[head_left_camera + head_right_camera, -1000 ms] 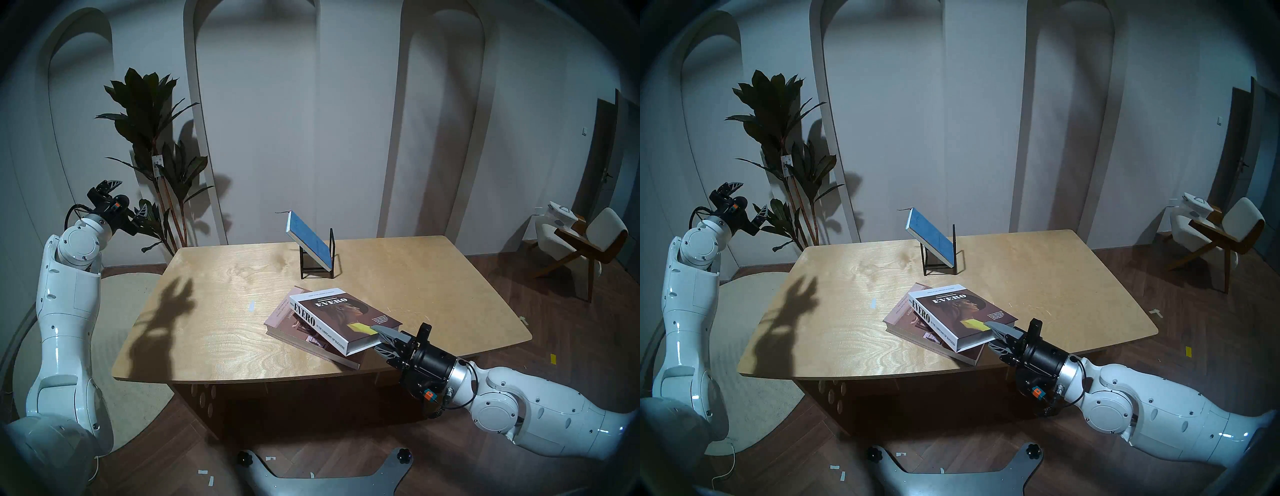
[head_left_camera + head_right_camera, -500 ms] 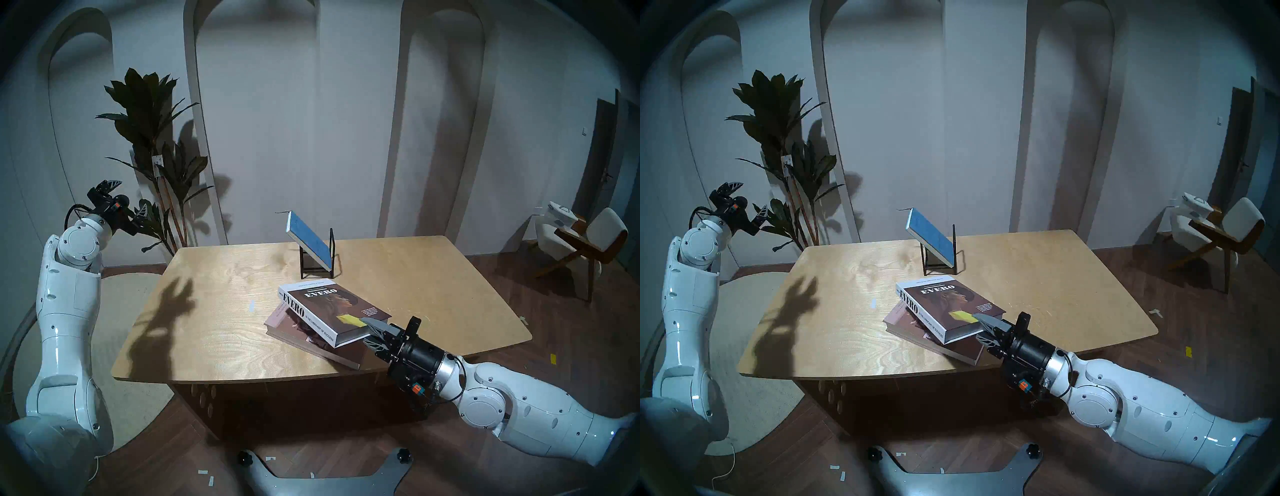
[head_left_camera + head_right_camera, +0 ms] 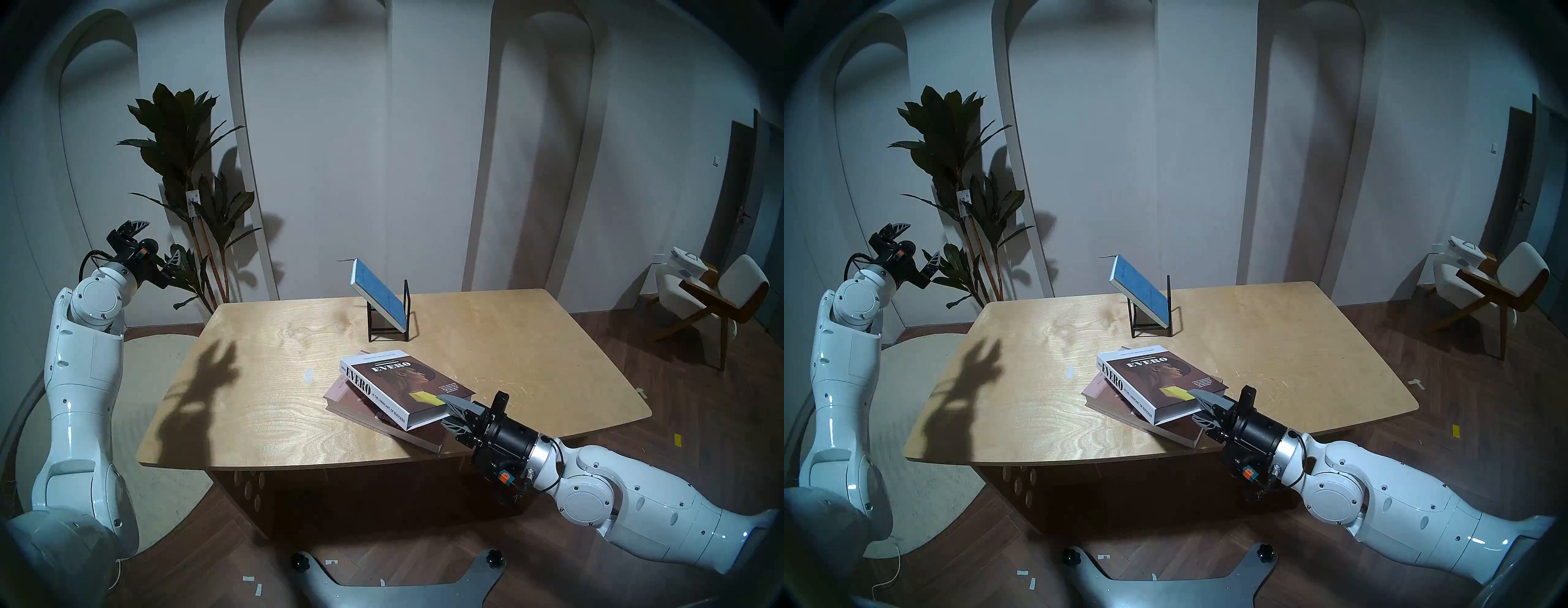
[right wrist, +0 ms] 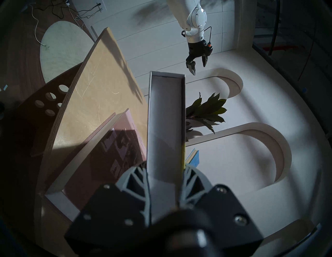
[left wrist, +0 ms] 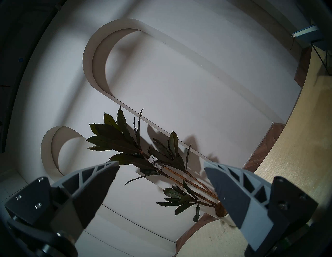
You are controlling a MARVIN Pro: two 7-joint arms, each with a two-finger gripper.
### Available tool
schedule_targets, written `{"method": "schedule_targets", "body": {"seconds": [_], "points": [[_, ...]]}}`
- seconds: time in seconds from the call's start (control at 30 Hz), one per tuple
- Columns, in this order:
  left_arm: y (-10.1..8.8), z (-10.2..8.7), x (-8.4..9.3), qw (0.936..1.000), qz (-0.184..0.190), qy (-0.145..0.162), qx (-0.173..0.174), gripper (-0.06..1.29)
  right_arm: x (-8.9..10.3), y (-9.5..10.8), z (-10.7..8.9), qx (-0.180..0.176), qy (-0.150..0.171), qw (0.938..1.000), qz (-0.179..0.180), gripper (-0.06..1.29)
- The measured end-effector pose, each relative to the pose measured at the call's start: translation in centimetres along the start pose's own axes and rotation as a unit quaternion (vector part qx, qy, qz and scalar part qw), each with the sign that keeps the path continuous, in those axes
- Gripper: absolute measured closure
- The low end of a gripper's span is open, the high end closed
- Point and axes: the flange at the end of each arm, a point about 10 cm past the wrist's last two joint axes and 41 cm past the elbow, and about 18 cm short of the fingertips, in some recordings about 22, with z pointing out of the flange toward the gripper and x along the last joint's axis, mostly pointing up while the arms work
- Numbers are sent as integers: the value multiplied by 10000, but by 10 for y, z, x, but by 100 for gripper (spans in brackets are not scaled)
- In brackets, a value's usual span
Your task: Stack the books into one stack
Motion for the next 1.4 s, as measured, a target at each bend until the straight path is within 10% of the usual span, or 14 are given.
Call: {"method": "schedule_targets", "body": {"seconds": [0.3, 0.37, 0.43, 0.97, 1.4], "points": [[0, 0, 0, 10000, 0, 0, 0, -1, -4, 2, 1, 122, -175, 9990, 382, 102], [0, 0, 0, 10000, -1, 0, 1, -1, -5, 2, 1, 160, -232, 9988, 393, 7], [0, 0, 0, 10000, -1, 0, 1, -1, -5, 1, 1, 203, -271, 9986, 409, -2], [0, 0, 0, 10000, -1, 0, 2, -1, 17, -1, -16, 677, -492, 9930, 836, -2], [0, 0, 0, 10000, -1, 0, 2, -1, 4, 26, -15, 289, -1176, 9854, 1199, -2]]}}
